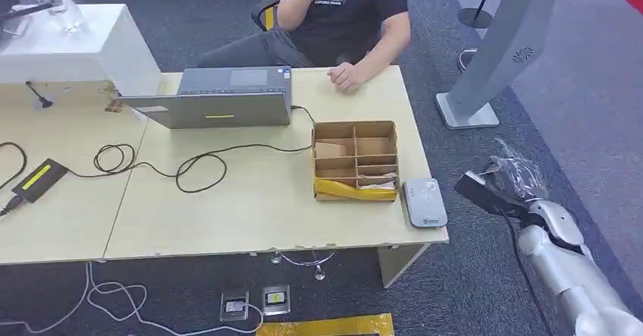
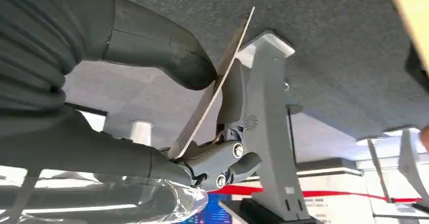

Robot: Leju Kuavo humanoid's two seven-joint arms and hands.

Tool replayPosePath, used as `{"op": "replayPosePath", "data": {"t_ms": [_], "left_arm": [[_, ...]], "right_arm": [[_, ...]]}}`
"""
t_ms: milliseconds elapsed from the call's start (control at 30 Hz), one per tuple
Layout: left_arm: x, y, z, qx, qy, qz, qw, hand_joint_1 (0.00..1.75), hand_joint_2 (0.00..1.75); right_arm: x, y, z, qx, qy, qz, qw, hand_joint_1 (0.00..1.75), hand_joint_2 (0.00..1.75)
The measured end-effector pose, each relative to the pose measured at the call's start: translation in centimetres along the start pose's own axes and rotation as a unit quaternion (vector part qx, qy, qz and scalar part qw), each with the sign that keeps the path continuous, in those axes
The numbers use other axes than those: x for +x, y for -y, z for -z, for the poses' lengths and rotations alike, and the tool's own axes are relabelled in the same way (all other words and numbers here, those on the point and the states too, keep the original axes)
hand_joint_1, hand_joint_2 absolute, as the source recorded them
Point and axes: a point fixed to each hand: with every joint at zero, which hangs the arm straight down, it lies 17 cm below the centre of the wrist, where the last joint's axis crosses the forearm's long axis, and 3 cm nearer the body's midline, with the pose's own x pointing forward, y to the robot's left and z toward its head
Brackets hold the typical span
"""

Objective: Pass the card to the sensor for recognition and then transmit it.

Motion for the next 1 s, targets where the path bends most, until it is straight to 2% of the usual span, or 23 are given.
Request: {"op": "replayPosePath", "data": {"t_ms": [567, 1000], "left_arm": [[0.1, -0.7, 0.1, 0.012, 0.002, 0.001, 1.000, 0.00, 0.00], [0.1, -1.0, 0.0, 0.012, 0.002, 0.005, 1.000, 0.00, 0.00]], "right_arm": [[5.5, 0.0, 1.2, -0.011, 0.041, 0.028, 0.999, 1.75, 1.75], [5.2, -2.2, -0.6, 0.012, 0.026, 0.041, 0.999, 1.75, 1.75]]}}
